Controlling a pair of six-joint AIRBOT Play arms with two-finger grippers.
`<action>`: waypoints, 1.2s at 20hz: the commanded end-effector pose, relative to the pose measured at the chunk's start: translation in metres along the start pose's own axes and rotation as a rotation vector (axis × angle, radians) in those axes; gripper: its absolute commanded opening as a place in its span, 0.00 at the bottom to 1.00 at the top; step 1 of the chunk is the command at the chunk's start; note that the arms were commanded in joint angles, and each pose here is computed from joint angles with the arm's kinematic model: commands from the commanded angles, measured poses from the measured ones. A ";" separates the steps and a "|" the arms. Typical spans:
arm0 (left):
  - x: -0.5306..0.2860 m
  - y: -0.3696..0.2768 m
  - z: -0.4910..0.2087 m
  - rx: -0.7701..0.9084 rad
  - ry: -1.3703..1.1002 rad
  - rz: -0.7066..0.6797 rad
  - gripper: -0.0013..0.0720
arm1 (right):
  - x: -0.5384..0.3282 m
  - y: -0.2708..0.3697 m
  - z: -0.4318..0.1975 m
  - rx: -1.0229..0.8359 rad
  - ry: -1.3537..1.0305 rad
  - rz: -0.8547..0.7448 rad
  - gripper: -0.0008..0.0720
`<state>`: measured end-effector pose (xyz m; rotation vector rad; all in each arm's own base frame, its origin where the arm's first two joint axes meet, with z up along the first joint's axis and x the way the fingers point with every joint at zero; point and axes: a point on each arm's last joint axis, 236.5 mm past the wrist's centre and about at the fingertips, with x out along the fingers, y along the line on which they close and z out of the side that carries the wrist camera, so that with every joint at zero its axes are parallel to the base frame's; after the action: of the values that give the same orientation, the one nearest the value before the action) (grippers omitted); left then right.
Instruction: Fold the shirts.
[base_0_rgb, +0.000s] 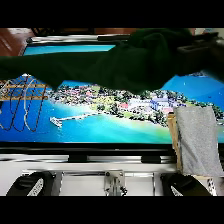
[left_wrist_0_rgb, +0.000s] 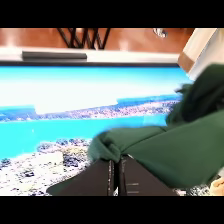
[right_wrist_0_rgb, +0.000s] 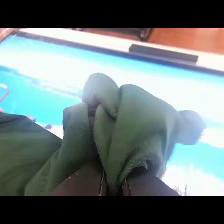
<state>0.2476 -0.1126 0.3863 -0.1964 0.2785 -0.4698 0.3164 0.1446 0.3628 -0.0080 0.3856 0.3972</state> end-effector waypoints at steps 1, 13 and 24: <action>-0.014 0.013 -0.021 0.035 0.090 0.078 0.06 | -0.017 -0.008 -0.070 0.081 0.282 -0.041 0.11; 0.135 0.142 -0.183 -0.265 0.470 0.265 0.06 | 0.195 0.043 -0.312 0.624 0.550 0.068 0.29; 0.116 0.197 -0.250 -0.483 0.783 0.357 0.94 | 0.098 -0.110 -0.308 0.154 0.914 -0.149 0.65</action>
<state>0.3841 -0.0434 0.0921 -0.3829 1.0128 -0.1240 0.3636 0.1483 0.0323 0.1048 1.1298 0.3600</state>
